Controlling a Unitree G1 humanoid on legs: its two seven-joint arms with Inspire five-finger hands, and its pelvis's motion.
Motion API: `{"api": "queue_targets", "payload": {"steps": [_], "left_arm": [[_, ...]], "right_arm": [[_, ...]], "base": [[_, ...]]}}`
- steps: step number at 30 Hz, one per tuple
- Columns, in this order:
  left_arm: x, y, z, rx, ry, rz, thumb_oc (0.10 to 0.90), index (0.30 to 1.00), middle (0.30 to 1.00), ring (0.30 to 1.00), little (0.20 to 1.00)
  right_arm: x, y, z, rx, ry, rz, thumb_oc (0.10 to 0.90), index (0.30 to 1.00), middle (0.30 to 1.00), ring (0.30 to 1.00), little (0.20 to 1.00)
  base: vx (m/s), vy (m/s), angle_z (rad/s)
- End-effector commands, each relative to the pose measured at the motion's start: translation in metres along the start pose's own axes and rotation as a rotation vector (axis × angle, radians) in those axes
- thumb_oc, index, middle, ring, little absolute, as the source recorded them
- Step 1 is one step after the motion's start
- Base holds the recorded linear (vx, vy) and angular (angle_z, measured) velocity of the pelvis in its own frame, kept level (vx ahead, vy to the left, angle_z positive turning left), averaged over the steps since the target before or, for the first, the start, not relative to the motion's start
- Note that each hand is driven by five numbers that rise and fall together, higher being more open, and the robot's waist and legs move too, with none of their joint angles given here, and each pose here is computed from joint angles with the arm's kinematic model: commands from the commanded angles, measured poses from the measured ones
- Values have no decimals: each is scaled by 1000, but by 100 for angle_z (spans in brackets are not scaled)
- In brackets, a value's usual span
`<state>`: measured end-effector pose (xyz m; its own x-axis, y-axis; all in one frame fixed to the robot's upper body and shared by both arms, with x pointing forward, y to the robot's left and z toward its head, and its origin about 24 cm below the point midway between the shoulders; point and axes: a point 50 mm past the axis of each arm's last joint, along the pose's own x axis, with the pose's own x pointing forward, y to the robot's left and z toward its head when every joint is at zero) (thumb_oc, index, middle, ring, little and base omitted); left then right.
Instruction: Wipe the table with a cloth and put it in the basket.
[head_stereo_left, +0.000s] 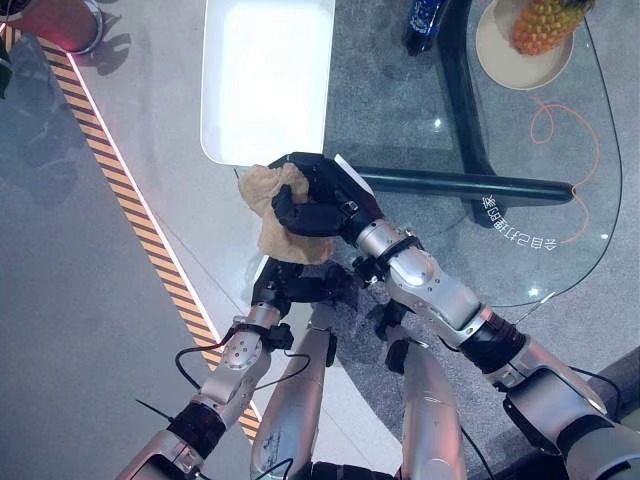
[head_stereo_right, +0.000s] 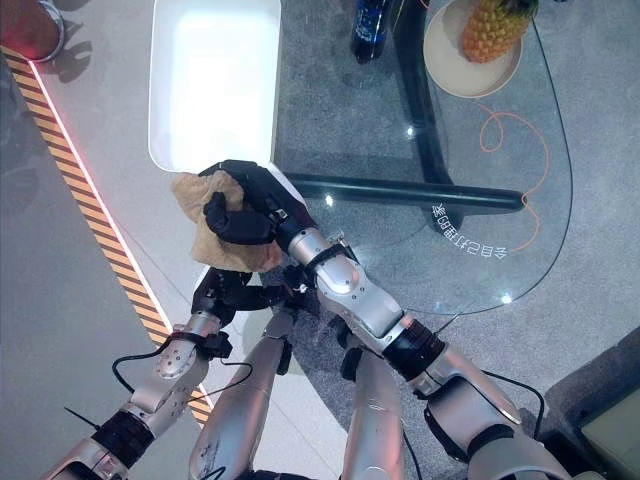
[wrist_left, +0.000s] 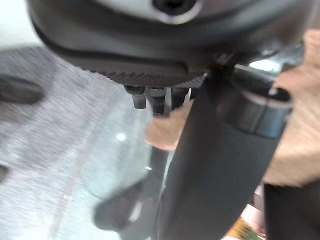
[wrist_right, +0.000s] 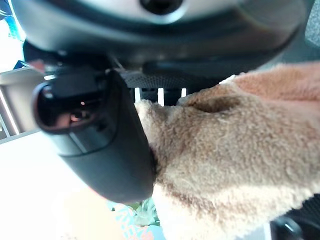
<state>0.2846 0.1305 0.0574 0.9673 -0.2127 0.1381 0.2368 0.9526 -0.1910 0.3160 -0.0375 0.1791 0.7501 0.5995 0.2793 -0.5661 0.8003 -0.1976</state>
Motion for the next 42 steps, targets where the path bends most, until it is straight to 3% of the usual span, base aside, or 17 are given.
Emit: {"api": "queue_targets", "payload": {"steps": [1, 10, 16, 25, 32, 42], "left_arm": [[-3, -26, 35, -67, -203, -102, 800, 900, 900, 900, 900], [4, -35, 47, -103, -227, -127, 800, 900, 900, 900, 900], [3, -33, 50, -29, -246, -137, 800, 900, 900, 900, 900], [0, -29, 52, -26, -251, -133, 800, 900, 900, 900, 900], [-2, -26, 53, -35, -249, -119, 800, 900, 900, 900, 900], [-1, -33, 61, -79, -291, -133, 800, 900, 900, 900, 900]], "right_arm": [[-1, 38, 79, 93, -375, 196, 100, 300, 300, 300, 200], [-3, 41, 74, -40, -346, 200, 100, 300, 300, 300, 200], [-8, 24, 72, -260, -354, 108, 100, 300, 300, 300, 200], [-19, -17, 64, -412, -332, -108, 100, 300, 300, 300, 200], [-30, -35, 63, -398, -332, -177, 100, 300, 300, 300, 200], [-30, -27, 59, -349, -319, -121, 100, 300, 300, 300, 200]], "base": [[0, 0, 0], [0, 0, 0], [0, 0, 0], [0, 0, 0], [0, 0, 0], [9, 0, -4]]}}
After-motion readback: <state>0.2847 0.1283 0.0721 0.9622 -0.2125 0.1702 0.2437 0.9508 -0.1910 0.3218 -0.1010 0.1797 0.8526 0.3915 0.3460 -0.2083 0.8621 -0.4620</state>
